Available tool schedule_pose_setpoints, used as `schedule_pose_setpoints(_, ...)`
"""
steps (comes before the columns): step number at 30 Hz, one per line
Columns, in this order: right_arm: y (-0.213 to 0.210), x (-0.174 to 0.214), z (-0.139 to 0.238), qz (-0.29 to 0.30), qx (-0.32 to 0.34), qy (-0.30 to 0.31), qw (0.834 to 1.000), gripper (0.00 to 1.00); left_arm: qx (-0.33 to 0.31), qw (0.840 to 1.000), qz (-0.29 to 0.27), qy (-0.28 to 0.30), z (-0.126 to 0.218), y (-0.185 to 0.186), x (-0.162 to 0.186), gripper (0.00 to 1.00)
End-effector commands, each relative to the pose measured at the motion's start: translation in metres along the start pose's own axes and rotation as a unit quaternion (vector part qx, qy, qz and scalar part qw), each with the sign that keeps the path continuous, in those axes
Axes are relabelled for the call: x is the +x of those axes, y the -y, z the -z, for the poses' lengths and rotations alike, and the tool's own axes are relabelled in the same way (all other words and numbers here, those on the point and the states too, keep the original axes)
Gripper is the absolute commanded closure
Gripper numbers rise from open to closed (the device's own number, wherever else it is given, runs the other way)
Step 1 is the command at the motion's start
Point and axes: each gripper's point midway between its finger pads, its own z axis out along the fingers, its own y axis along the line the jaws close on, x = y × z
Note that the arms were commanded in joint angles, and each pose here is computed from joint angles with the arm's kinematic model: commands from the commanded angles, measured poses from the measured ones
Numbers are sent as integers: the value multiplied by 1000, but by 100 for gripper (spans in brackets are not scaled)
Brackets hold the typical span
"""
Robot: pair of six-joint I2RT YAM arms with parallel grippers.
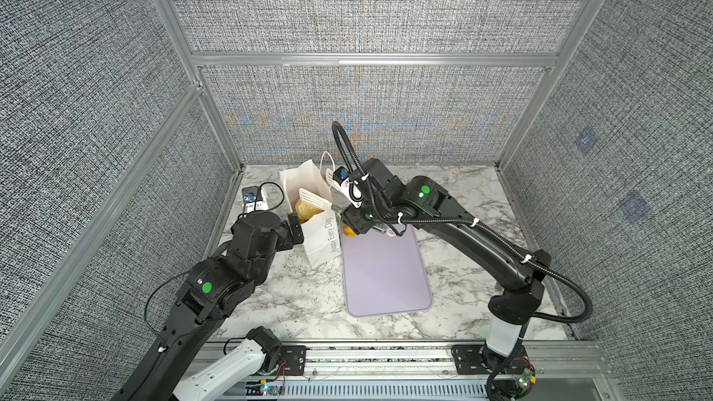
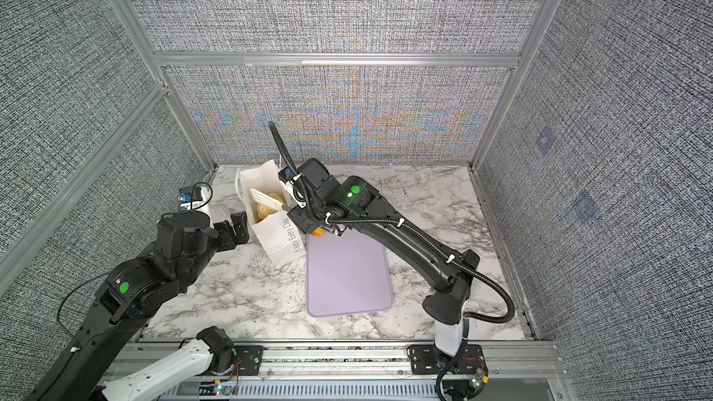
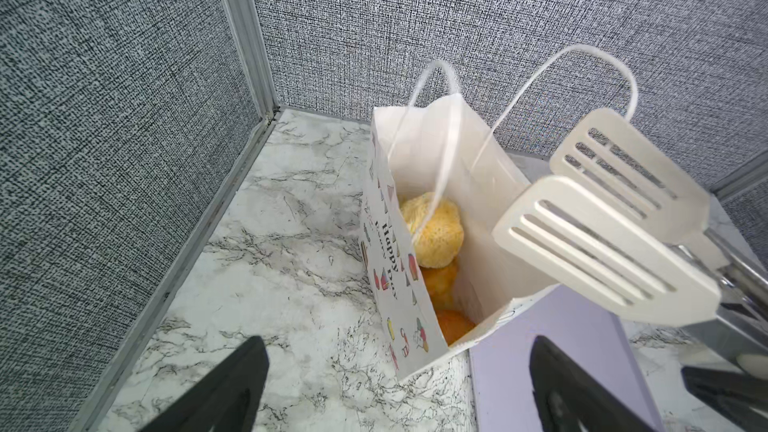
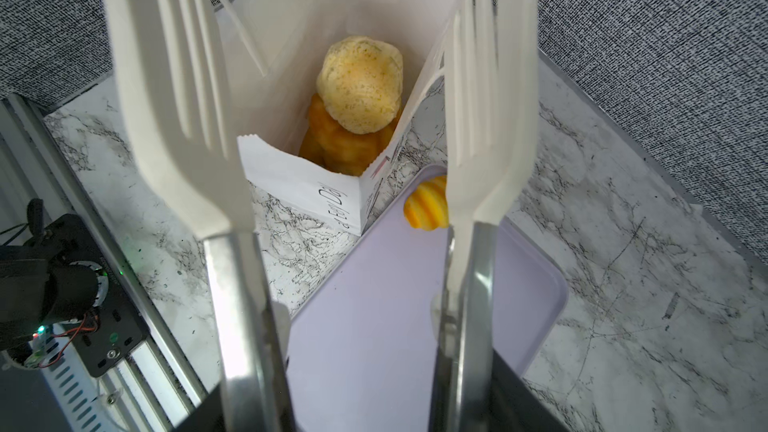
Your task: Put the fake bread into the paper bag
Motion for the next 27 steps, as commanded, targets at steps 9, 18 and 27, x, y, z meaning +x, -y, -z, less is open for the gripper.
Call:
schedule_pose_setpoints(9,17,-8,41,-2,29,43,999,36,40,998,45,13,5,9,-1,1)
schedule_pose_setpoints(18,51,32,45,-34,75,17,996,36,60,997,54,6,2,19,0,1)
schedule_pose_setpoints(27,80,93,8,-87,106,-55,989,36,74,995,60,-14,-5,28,16,1)
